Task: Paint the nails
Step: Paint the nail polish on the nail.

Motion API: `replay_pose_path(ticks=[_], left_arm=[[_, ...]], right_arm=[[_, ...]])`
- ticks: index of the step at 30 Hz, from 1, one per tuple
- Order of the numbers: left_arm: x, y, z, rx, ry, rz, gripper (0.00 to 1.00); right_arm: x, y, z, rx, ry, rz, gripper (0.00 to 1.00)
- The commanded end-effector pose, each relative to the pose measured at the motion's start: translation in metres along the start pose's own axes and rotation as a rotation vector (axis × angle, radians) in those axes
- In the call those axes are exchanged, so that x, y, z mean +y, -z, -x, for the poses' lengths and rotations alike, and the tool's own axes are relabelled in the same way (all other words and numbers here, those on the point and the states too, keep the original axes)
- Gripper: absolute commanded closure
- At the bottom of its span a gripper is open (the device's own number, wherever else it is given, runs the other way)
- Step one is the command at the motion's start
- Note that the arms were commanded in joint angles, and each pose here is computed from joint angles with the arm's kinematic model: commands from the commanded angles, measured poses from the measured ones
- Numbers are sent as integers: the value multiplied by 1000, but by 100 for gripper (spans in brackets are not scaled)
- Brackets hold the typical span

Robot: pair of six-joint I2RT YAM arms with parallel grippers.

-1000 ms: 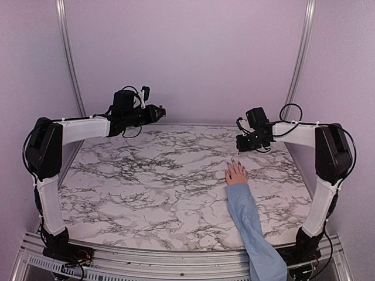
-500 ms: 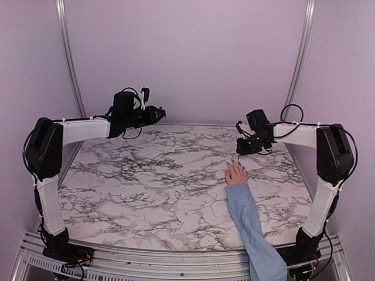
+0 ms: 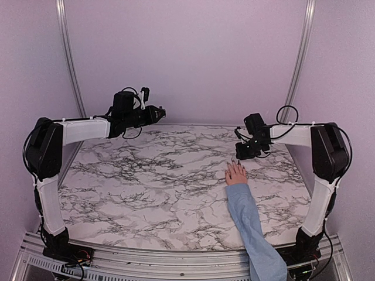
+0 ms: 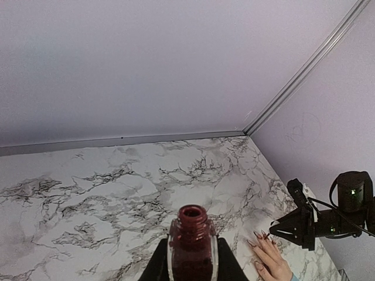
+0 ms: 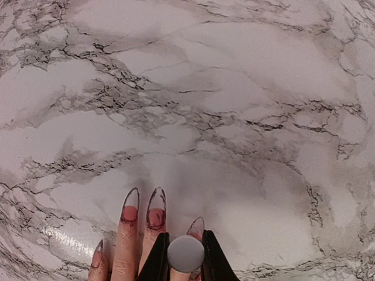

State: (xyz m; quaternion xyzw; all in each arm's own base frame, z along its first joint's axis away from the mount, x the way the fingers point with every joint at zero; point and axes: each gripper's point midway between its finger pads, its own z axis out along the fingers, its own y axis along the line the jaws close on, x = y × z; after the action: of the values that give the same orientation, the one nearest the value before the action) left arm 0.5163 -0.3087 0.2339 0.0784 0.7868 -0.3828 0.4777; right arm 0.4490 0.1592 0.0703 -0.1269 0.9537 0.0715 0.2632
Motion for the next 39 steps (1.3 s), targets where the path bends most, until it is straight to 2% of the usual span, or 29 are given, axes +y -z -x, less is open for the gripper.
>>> replay_pose_path(ticks=[1, 39], left_arm=[[-16, 8, 28, -75, -24, -43, 100], [-15, 1, 28, -72, -22, -49, 100]], right_arm=[[1, 5, 19, -40, 7, -17, 100], [-10, -4, 17, -25, 12, -66, 100]])
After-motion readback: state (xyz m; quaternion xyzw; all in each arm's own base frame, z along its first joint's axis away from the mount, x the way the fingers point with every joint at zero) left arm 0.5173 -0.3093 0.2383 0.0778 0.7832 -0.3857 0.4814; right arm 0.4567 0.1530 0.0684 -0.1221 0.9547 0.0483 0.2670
